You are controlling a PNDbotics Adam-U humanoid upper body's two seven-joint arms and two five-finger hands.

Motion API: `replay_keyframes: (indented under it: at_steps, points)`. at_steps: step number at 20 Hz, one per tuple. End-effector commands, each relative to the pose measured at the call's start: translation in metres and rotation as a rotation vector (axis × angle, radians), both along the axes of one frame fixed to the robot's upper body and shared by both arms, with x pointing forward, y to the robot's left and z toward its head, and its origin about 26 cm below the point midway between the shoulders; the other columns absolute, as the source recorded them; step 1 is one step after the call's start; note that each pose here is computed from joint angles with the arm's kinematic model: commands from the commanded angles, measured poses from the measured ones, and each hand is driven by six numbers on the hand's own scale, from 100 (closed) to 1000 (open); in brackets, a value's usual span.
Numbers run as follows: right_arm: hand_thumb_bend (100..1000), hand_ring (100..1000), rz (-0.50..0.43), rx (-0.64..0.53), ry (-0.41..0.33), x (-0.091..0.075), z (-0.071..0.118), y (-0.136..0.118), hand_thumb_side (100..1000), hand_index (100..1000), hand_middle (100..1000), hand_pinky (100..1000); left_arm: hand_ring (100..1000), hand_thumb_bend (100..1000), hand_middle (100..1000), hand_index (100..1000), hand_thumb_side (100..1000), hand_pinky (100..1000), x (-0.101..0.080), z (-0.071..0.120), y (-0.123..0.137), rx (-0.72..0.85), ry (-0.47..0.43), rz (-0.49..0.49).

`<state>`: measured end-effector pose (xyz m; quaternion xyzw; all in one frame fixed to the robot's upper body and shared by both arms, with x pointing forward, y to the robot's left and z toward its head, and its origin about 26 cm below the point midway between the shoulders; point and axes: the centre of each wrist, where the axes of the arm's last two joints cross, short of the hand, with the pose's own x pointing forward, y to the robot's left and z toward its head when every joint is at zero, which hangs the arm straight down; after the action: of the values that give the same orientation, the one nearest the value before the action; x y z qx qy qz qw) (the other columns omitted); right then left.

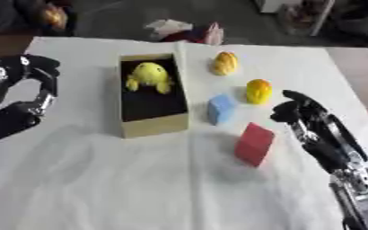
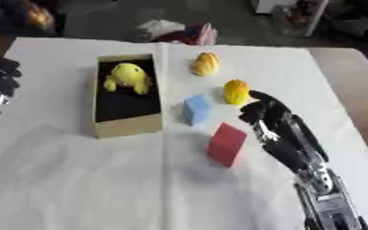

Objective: Pick up objects on the table and place them in the box.

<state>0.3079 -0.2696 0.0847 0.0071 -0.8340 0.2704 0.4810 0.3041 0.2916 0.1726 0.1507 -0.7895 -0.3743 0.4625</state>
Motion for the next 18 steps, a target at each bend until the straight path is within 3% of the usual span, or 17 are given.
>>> replay_keyframes:
  at_steps: [1, 4, 10, 14, 18]
  points:
    - [100, 834, 0.061, -0.172, -0.057, 0.011, 0.016, -0.01, 571, 960, 818, 814, 612, 100, 627, 775, 519, 792, -0.001, 0.006, 0.003, 0.027, -0.011, -0.011]
    - [100, 890, 0.139, -0.333, -0.064, 0.027, 0.02, -0.011, 629, 979, 878, 849, 611, 100, 627, 775, 529, 792, -0.002, 0.002, 0.003, 0.029, 0.004, -0.015]
    - [100, 948, 0.248, -0.681, -0.083, 0.046, 0.034, -0.035, 472, 995, 940, 894, 610, 100, 626, 774, 546, 792, -0.003, -0.005, 0.002, 0.02, 0.026, -0.018]
    - [100, 967, 0.291, -0.881, -0.096, 0.051, 0.048, -0.056, 428, 1000, 958, 912, 609, 100, 625, 773, 560, 792, -0.003, -0.01, 0.001, 0.005, 0.04, -0.022]
    - [143, 972, 0.333, -1.014, -0.098, 0.058, 0.054, -0.063, 452, 1000, 964, 919, 609, 100, 624, 772, 574, 793, -0.005, -0.016, 0.0, -0.007, 0.058, -0.021]
